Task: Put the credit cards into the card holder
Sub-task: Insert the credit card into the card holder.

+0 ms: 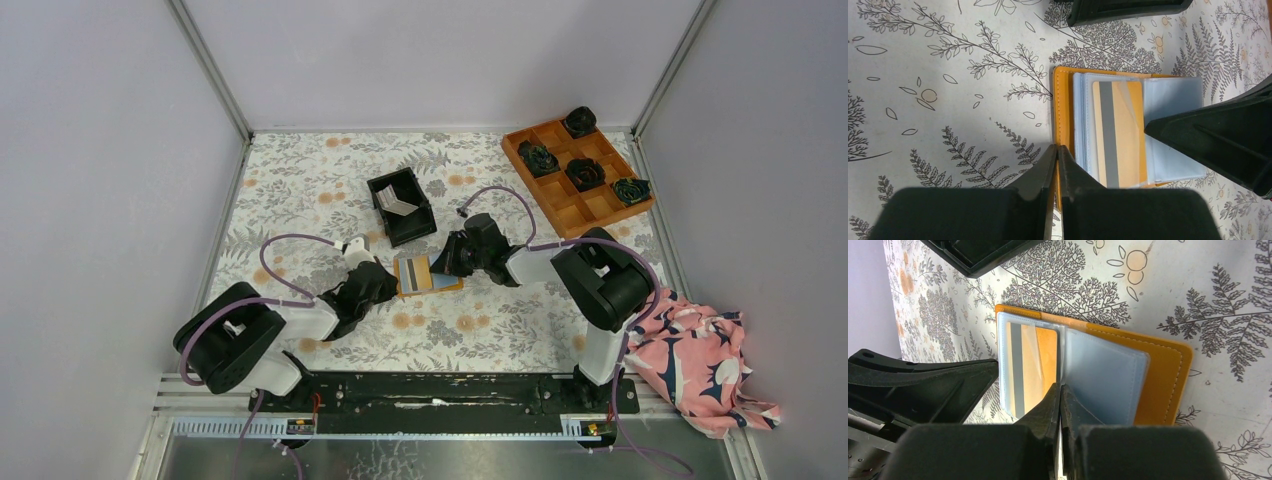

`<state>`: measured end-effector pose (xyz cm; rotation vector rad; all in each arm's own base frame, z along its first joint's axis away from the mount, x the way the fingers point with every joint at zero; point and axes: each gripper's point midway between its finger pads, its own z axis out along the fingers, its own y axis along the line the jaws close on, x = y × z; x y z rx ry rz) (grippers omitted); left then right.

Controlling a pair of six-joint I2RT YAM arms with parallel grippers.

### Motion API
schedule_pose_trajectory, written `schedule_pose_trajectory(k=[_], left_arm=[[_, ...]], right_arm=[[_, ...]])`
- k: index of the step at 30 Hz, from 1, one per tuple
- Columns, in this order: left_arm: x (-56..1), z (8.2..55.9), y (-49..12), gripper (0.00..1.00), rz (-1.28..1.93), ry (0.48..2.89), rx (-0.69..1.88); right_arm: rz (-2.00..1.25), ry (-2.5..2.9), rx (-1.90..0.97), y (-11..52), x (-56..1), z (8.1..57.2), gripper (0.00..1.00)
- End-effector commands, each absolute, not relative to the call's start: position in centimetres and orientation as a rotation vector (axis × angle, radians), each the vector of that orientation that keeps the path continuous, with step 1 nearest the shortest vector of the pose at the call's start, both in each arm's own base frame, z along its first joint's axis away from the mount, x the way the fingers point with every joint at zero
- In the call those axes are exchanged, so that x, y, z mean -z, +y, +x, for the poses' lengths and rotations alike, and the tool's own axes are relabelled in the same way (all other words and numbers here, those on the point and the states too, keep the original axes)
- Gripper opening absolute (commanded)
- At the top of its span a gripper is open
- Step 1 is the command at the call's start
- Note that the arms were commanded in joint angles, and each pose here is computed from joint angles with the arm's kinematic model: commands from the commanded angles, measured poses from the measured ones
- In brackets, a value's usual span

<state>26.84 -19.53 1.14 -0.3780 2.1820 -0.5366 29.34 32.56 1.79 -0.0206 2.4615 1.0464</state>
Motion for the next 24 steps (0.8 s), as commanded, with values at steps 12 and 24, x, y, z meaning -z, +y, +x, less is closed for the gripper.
schedule_pose_trajectory(k=[12, 24], left_arm=[[1.8, 24.8, -18.8, 0.09, -0.343, 2.293, 0.477], [1.8, 24.8, -19.0, 0.09, -0.343, 2.294, 0.493]], right_arm=[[-0.04, 2.423, -1.117, 33.6, -2.4, 29.2, 0.0], [-0.06, 2.418, -1.153, 34.7, -2.6, 28.9, 0.0]])
